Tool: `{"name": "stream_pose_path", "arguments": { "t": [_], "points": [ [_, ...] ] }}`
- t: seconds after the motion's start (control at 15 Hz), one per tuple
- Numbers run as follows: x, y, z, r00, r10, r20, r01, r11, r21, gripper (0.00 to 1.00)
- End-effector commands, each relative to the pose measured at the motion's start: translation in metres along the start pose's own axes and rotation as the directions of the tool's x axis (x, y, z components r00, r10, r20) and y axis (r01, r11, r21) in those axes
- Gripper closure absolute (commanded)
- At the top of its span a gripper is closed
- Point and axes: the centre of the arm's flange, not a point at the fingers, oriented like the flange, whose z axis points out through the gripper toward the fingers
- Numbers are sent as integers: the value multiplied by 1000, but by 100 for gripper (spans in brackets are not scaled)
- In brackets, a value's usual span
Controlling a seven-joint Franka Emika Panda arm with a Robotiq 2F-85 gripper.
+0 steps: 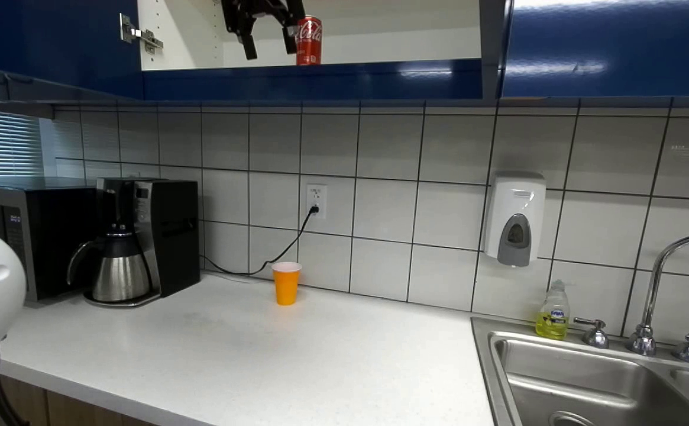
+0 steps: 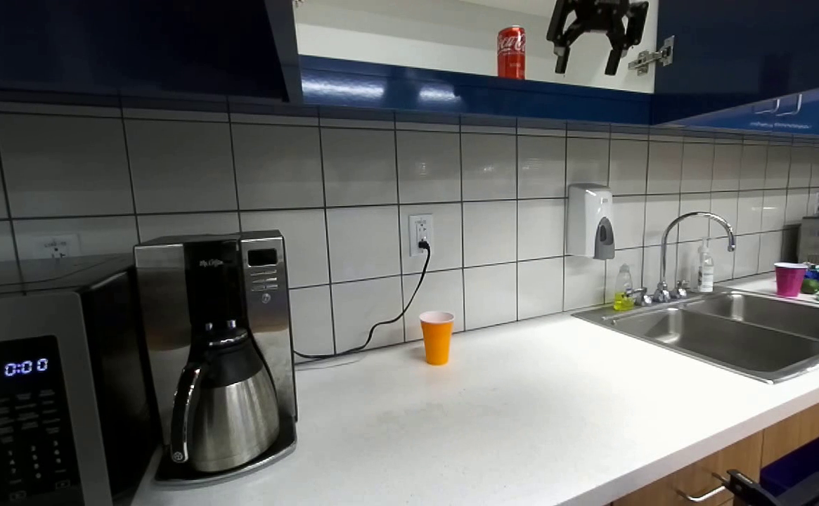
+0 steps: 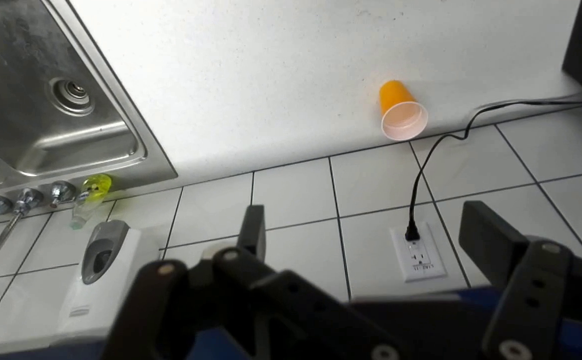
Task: Put the red can in the cabinet
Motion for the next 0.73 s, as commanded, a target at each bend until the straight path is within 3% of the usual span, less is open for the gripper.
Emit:
{"name": "stream_pose_path", "arguments": {
  "t": [0.0, 0.2, 0.27, 0.4, 0.67],
  "points": [
    [-54, 3, 54, 999, -33, 12, 33, 999, 22, 0],
    [-76, 3, 98, 995, -50, 85, 49, 999, 16, 0],
    [-50, -1, 78, 996, -21, 84, 21, 1000, 6, 0],
    [-62, -2, 98, 993, -27, 112, 27, 1000, 6, 0],
    [-66, -1, 99, 994, -29, 109, 28, 1000, 8, 0]
  ]
}}
